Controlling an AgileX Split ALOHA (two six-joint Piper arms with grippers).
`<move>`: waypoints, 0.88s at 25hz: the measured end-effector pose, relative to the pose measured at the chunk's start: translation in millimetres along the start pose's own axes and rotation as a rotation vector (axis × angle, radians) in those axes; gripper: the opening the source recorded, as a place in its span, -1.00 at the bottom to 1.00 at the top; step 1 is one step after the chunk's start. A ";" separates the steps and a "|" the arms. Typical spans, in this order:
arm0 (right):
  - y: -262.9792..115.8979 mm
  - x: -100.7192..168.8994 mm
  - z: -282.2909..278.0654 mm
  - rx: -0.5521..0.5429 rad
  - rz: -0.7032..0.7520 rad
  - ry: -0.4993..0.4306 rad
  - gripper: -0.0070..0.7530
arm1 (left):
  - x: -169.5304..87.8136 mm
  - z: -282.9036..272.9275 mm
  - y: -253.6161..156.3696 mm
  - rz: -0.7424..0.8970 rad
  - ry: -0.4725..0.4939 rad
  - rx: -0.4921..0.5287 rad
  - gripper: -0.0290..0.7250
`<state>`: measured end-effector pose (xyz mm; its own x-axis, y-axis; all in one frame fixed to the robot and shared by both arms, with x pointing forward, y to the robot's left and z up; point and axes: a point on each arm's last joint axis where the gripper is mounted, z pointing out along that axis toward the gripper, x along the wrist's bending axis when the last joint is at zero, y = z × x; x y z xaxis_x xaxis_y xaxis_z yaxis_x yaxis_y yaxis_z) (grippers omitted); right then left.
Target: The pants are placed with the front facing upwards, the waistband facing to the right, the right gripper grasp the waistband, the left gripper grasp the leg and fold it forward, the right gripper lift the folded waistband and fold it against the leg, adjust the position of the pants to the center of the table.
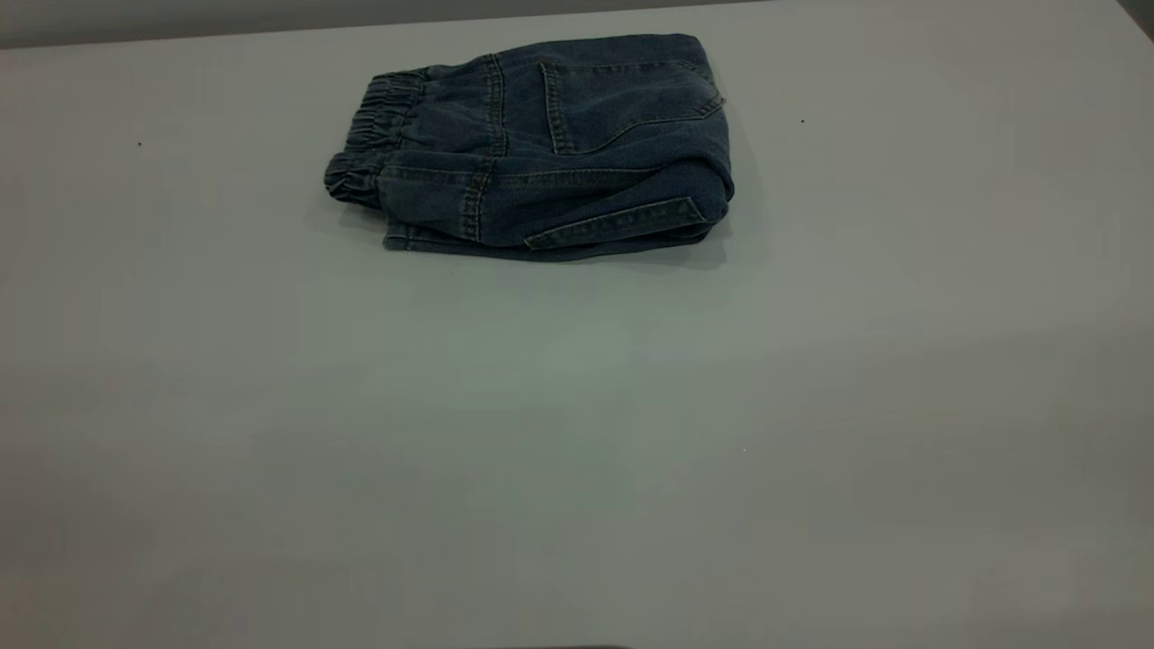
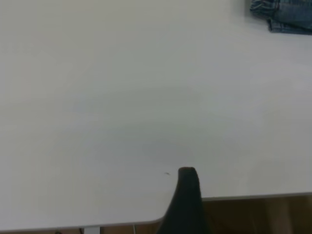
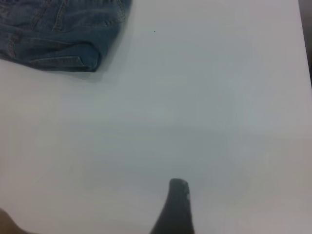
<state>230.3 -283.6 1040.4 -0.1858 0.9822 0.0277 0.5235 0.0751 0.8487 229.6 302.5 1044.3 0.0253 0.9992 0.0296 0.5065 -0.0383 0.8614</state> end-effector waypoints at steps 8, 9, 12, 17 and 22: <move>-0.1 -0.5 0.0 0.001 -0.002 -0.006 0.54 | 0.0 0.0 -0.1 0.000 0.000 0.001 0.63; -0.2 -1.3 0.0 0.002 -0.006 -0.015 0.54 | 0.0 0.0 -0.1 0.000 0.000 0.001 0.63; -0.7 -4.5 0.0 0.007 -0.001 -0.050 0.54 | 0.0 0.0 -0.1 0.000 0.000 0.001 0.63; -1.2 -10.0 -0.3 0.009 0.061 -0.110 0.54 | 0.0 0.0 -0.1 0.000 0.000 0.001 0.63; -1.4 -14.2 -0.6 0.005 0.113 -0.157 0.54 | 0.0 0.0 -0.1 0.000 0.000 0.001 0.63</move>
<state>231.6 -297.7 1039.1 0.0061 0.9992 0.0396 0.5379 -0.0367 0.8422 229.6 302.5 1044.2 0.0253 0.9992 0.0296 0.5074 -0.0383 0.8608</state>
